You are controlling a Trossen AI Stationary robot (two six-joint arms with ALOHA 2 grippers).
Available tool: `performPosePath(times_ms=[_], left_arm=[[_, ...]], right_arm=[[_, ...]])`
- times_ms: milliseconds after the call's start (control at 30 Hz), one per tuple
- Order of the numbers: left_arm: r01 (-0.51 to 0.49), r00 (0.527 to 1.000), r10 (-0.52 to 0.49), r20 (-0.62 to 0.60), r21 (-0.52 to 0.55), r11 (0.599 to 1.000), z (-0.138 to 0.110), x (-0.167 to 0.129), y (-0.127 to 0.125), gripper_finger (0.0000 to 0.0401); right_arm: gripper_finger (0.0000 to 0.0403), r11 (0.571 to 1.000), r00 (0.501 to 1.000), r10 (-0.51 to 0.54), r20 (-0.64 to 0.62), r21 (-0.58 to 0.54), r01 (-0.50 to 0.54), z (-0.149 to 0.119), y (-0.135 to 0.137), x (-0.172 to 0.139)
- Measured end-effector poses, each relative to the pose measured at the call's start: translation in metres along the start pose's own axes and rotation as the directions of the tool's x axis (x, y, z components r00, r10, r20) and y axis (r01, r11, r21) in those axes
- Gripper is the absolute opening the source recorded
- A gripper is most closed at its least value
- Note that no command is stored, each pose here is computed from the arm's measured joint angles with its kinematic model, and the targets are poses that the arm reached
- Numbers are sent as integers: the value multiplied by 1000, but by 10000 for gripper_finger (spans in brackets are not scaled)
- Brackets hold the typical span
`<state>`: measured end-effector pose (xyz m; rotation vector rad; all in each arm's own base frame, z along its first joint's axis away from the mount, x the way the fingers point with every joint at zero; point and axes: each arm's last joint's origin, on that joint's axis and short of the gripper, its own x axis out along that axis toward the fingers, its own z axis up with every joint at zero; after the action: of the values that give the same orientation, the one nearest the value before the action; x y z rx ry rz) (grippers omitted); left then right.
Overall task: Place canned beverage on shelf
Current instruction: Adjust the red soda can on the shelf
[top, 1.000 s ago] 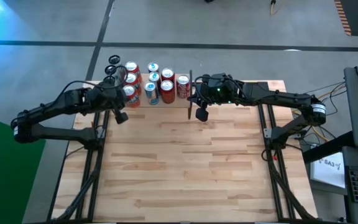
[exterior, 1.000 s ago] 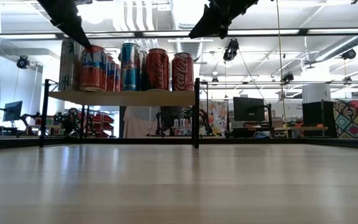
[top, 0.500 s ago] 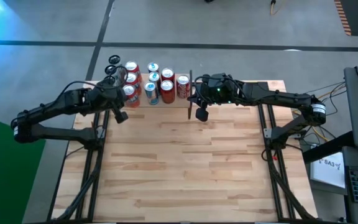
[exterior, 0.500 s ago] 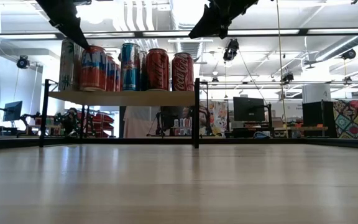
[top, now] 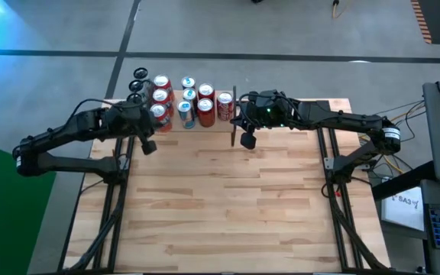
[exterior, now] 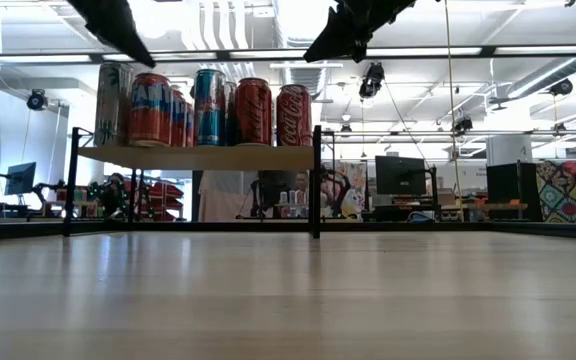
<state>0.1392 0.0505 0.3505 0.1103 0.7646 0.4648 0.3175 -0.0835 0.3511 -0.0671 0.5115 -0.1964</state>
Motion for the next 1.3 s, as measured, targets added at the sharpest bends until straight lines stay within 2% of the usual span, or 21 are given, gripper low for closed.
performPosePath(times_ms=[67, 133, 233, 300, 700, 1300], left_arm=[[-20, 999, 20, 42, 14, 1000, 4, -1, 1, 0], [-95, 994, 93, 64, 29, 995, 7, -1, 4, 0], [-212, 976, 210, 51, 42, 976, 11, -4, 9, 0], [-242, 970, 240, 48, 48, 969, 13, -3, 11, 0], [-260, 963, 267, -30, 140, 955, 18, 15, 17, 0], [-230, 971, 236, -31, 134, 964, 22, 17, 17, 0]], right_arm=[[9, 1000, 1000, 0, 0, 0, 0, 0, 0, 0], [9, 1000, 1000, 0, 0, 0, 0, 0, 0, 0], [9, 1000, 1000, 0, 0, 1, 0, 0, 0, 0], [9, 1000, 1000, 0, 0, 1, 0, 0, 0, 0], [9, 1000, 1000, 0, 0, 5, 0, 0, 0, 0], [9, 1000, 1000, 0, 0, 9, 0, 0, 0, 0]])
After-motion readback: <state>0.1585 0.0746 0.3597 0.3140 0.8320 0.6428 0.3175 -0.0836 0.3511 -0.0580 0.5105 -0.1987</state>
